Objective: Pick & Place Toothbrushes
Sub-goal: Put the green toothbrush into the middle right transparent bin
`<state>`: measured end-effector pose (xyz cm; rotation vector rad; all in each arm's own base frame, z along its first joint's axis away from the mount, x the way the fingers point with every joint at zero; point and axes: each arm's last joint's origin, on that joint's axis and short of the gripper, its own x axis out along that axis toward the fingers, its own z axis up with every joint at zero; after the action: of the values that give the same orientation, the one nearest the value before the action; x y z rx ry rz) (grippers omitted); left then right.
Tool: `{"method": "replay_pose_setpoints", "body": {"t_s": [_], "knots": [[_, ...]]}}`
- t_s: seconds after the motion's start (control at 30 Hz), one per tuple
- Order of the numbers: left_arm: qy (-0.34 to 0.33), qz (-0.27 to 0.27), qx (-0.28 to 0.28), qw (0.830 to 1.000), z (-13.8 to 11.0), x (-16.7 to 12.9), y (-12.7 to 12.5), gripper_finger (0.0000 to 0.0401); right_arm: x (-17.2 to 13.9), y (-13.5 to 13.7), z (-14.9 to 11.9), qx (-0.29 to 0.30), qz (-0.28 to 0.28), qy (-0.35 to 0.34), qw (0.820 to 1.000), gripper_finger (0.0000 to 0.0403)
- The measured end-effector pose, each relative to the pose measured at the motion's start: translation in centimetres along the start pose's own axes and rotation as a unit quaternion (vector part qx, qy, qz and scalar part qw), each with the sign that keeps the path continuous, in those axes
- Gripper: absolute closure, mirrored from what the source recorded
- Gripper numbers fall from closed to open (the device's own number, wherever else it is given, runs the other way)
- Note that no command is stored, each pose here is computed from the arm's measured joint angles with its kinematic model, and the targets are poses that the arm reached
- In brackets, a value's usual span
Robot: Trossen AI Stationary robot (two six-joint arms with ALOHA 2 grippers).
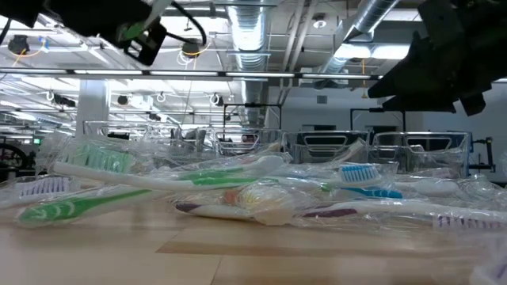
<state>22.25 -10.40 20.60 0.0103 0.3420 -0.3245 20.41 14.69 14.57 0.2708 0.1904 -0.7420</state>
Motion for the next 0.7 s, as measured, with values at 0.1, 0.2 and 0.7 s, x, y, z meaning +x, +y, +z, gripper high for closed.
{"method": "replay_pose_setpoints", "body": {"t_s": [0.1, 0.2, 0.7], "knots": [[-0.021, -0.002, 0.012, 1.0, 0.4, 0.0, 0.0, 0.0384, 0.2, 0.1, 0.1, -0.009, 0.0, -0.001, 1.0, 0.0178], [-0.044, -0.002, 0.024, 0.999, 0.8, 0.0, -0.1, 0.0384, 0.1, 0.6, 0.2, -0.071, 0.009, -0.004, 0.997, 0.0178], [-0.079, 0.091, 0.038, 0.992, 1.5, -0.2, 0.4, 0.0384, 0.4, 4.7, 3.8, -0.068, 0.069, -0.075, 0.993, 0.0178]]}}
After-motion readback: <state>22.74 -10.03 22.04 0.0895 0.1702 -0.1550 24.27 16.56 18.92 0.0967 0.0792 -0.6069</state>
